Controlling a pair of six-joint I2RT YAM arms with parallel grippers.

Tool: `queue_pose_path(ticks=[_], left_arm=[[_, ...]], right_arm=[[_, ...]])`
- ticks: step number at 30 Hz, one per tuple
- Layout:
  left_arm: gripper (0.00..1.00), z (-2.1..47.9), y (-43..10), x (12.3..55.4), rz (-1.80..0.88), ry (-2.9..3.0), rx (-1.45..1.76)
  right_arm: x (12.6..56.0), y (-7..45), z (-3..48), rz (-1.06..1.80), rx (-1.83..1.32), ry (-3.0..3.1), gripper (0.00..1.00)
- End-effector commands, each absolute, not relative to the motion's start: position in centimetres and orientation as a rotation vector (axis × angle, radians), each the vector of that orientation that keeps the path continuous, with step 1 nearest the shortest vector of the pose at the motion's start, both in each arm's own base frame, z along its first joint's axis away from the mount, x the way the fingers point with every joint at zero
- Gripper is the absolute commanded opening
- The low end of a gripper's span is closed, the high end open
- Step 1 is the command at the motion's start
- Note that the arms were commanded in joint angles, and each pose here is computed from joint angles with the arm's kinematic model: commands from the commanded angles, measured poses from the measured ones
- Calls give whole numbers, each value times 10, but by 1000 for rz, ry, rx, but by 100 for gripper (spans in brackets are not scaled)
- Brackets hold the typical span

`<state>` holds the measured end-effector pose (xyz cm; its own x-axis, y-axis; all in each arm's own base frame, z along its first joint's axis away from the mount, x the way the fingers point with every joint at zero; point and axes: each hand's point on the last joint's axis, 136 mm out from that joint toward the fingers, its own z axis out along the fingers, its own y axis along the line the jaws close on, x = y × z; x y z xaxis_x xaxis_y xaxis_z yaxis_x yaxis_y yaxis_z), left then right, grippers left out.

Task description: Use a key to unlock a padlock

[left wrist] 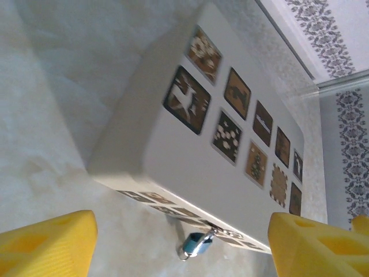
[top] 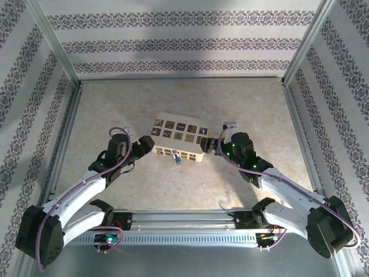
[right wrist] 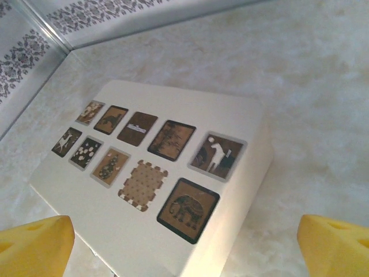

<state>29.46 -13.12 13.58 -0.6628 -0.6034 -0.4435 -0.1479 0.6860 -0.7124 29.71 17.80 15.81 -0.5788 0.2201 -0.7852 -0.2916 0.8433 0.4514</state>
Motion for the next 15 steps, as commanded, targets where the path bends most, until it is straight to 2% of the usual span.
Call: queue_pose_path(ticks=[1,9,15], left_arm=[[78,135,-128,300,-883,2267,-518],[82,120,-148,335,-978,2349,-446],[78,111,-169,354,-1081,2392,-401]], right_arm=[[291,181,140,841,59,2171,98],[298,190,126,954,161,2257,98],[305,212,115,1059,159,2325,98]])
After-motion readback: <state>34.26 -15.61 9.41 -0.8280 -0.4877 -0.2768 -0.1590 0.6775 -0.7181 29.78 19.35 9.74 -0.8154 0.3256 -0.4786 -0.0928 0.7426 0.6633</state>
